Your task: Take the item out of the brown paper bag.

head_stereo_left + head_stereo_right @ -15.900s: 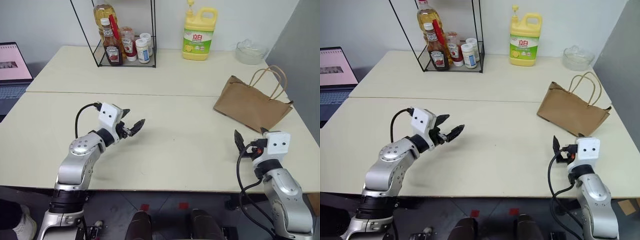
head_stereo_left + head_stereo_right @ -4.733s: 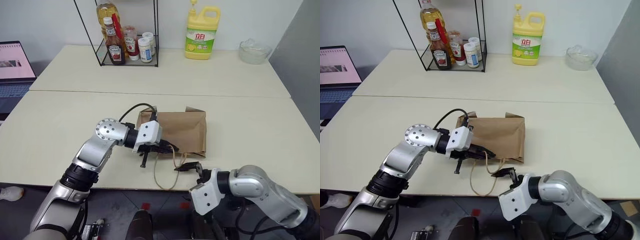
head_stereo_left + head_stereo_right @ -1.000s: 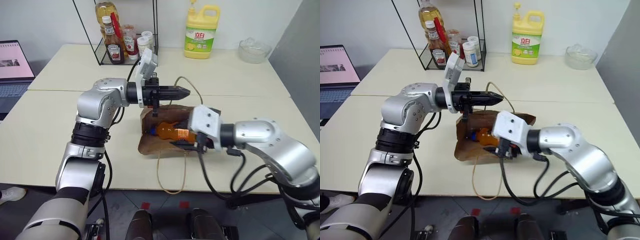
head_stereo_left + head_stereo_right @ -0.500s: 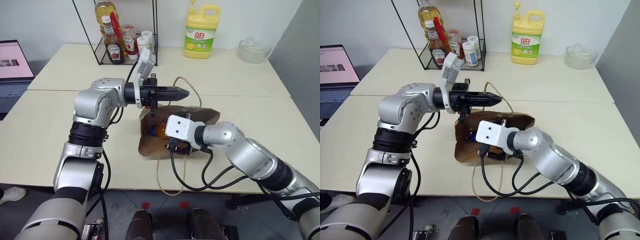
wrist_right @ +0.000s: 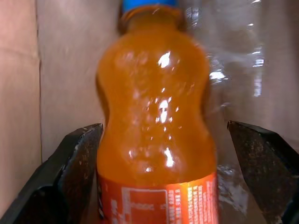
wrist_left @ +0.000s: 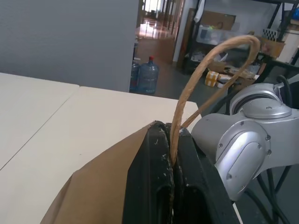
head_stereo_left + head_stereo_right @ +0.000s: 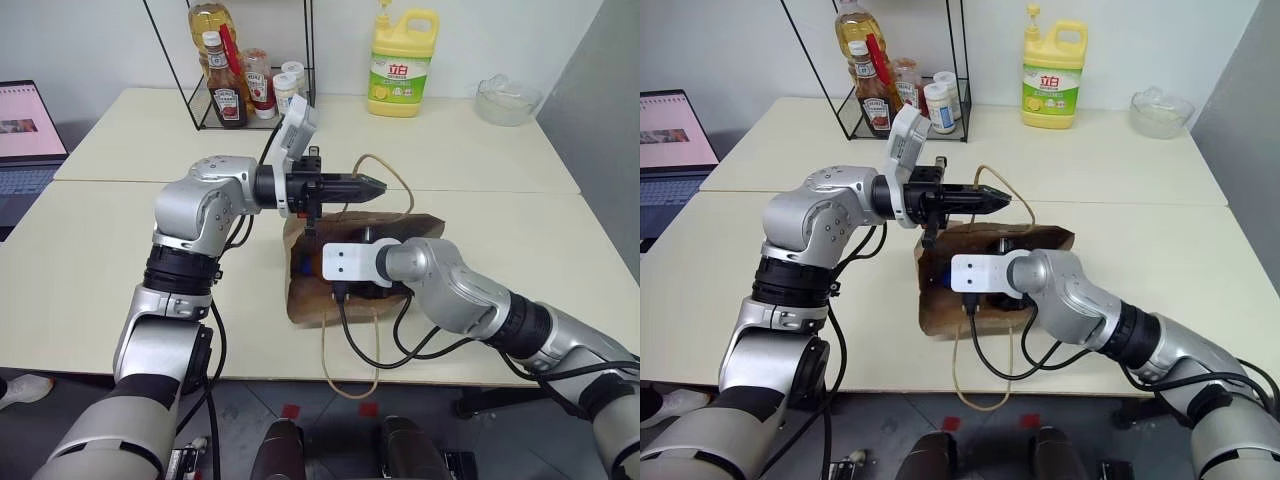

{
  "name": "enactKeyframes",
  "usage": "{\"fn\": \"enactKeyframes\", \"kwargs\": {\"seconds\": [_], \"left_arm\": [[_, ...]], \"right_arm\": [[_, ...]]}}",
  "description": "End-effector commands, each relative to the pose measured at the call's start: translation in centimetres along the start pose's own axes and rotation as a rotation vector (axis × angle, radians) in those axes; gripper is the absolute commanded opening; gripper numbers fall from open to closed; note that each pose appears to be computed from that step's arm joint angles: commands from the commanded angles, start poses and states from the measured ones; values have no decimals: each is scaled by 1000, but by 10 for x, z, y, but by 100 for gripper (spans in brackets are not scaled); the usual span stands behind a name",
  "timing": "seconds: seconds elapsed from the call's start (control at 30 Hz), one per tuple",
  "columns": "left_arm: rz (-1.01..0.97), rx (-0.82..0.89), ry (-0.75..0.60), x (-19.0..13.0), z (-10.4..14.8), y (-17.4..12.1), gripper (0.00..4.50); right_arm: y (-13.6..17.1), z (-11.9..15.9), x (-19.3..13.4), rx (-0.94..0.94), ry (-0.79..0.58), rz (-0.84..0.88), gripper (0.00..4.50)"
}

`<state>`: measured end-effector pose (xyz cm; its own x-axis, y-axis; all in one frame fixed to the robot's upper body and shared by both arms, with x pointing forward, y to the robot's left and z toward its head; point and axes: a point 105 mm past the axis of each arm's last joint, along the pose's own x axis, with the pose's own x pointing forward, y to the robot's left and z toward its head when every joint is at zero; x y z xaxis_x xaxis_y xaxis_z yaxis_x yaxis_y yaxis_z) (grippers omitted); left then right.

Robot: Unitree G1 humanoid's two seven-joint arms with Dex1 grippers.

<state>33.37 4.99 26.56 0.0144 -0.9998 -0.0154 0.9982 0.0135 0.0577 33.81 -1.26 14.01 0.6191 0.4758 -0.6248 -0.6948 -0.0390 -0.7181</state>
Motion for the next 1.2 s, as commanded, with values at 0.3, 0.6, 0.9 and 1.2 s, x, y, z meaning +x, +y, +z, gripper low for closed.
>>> {"fn": "enactKeyframes", "kwargs": {"seconds": [0.3,0.6,0.9,1.2], "left_arm": [[-25,71,-58,3,17,-6,0],[10,70,-42,-2,10,0,0],[61,87,-20,-8,6,12,0],[71,100,-13,-9,6,16,0]], "right_arm": [[3,5,23,-86,49,93,390],[0,14,19,-75,-18,90,315],[-9,23,-18,-90,-145,19,315],[-19,29,-37,-27,-225,-13,315]]}}
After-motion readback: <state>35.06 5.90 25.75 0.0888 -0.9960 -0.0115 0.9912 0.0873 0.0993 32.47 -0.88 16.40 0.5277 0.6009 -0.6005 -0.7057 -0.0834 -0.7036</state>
